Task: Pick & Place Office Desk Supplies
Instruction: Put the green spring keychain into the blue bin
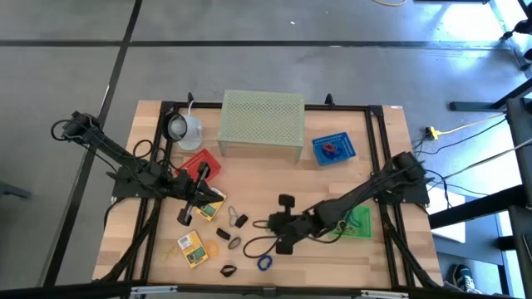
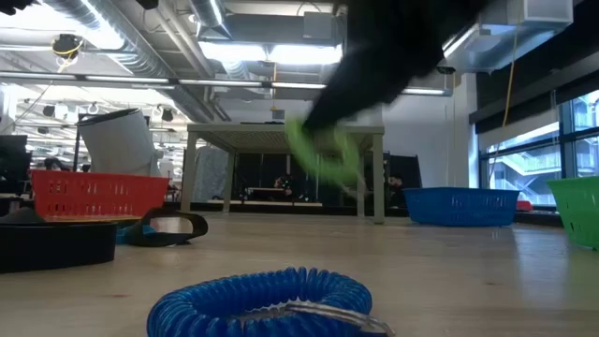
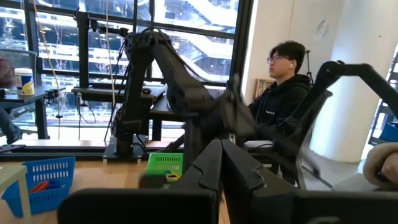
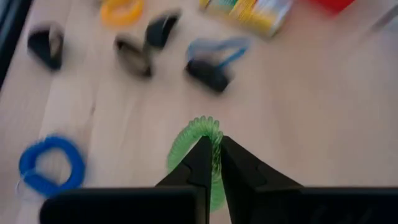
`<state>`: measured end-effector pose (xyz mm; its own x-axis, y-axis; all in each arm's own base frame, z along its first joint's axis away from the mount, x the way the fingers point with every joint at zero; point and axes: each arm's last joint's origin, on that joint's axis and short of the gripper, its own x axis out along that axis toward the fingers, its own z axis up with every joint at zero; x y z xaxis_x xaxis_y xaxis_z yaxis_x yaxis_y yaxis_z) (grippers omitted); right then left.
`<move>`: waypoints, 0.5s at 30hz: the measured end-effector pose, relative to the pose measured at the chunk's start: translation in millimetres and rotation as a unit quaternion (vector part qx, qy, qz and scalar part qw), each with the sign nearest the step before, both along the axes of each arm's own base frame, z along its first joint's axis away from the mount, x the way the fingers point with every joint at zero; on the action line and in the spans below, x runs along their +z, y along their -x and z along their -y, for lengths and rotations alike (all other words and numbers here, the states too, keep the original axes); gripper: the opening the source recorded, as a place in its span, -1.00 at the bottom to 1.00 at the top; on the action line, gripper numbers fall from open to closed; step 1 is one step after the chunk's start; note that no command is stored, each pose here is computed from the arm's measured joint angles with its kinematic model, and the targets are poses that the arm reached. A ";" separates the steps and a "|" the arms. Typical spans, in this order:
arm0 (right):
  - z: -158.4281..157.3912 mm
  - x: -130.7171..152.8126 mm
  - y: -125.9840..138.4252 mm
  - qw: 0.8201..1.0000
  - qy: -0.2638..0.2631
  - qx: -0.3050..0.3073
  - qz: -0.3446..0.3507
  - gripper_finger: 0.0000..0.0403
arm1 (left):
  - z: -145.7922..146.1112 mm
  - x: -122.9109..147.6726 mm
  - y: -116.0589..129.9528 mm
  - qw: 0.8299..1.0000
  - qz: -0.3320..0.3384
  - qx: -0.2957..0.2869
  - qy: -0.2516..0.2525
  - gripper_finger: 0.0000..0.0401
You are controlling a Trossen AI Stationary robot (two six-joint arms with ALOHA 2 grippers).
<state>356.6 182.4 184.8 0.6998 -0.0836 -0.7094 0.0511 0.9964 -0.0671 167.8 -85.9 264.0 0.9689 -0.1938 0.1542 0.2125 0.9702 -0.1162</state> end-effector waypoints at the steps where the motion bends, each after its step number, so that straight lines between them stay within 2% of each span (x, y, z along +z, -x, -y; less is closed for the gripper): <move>1: 2.0 9.8 1.8 1.000 0.009 -0.003 0.014 -0.87 | 0.0 0.0 0.0 1.000 0.000 0.000 0.000 -0.98; 6: 13.1 55.1 12.7 0.995 0.056 -0.026 0.083 -0.86 | 0.0 0.0 0.0 1.000 0.000 0.001 0.000 -0.98; 9: 22.5 79.6 20.0 0.987 0.084 -0.061 0.123 -0.86 | 0.0 0.1 0.1 1.000 0.000 0.001 0.000 -0.98; 11: 30.7 92.2 24.0 0.980 0.107 -0.089 0.143 -0.86 | -0.1 0.0 0.0 1.000 0.000 0.001 0.000 -0.98; 15: 47.7 110.2 27.8 0.970 0.120 -0.130 0.167 -0.86 | -0.1 0.1 0.0 1.000 0.000 0.001 0.000 -0.98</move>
